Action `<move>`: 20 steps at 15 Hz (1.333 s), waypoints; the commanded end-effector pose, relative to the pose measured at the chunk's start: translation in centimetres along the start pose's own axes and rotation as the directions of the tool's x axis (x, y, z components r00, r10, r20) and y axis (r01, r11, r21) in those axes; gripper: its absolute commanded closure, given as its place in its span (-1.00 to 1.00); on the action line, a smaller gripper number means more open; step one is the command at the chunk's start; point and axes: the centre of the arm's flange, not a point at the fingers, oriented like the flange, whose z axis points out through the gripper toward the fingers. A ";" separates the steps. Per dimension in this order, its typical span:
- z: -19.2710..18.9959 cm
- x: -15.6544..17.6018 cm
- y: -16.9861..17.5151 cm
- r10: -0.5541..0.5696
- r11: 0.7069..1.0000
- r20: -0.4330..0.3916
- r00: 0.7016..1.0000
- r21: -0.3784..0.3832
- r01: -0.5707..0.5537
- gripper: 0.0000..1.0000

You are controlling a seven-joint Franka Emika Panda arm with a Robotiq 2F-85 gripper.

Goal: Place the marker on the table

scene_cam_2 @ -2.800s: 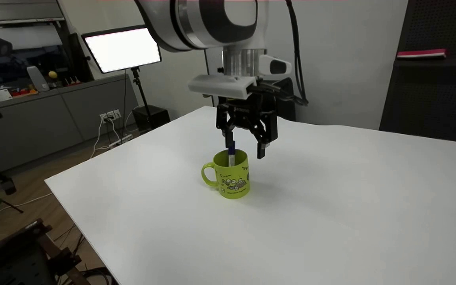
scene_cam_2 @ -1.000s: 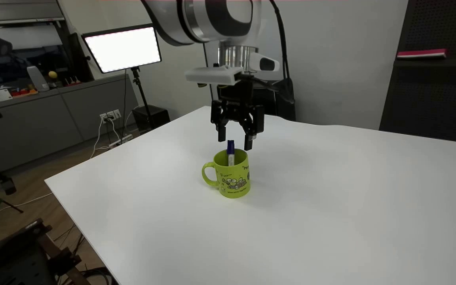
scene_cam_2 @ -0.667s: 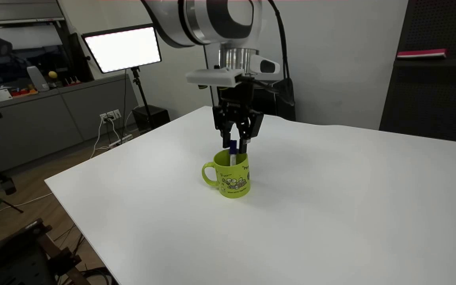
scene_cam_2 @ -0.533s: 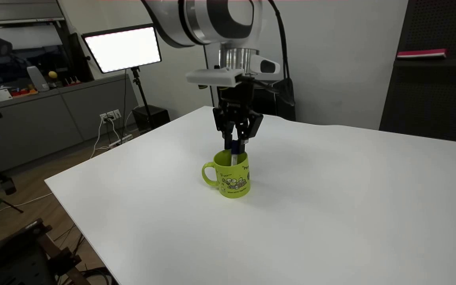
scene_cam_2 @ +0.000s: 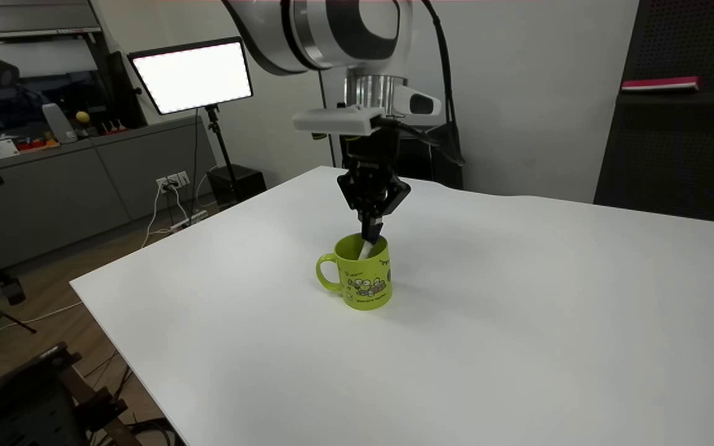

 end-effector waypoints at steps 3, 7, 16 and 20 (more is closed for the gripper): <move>-1.1 0.6 0.0 0.034 0.999 0.000 0.999 -0.027 -0.034 1.00; -3.2 0.8 0.2 0.034 0.998 -0.034 0.999 -0.042 -0.036 1.00; -5.2 1.3 0.1 0.029 0.998 -0.063 0.998 -0.054 -0.033 0.09; -4.8 1.1 0.3 0.036 0.998 -0.051 0.998 -0.047 -0.039 -0.46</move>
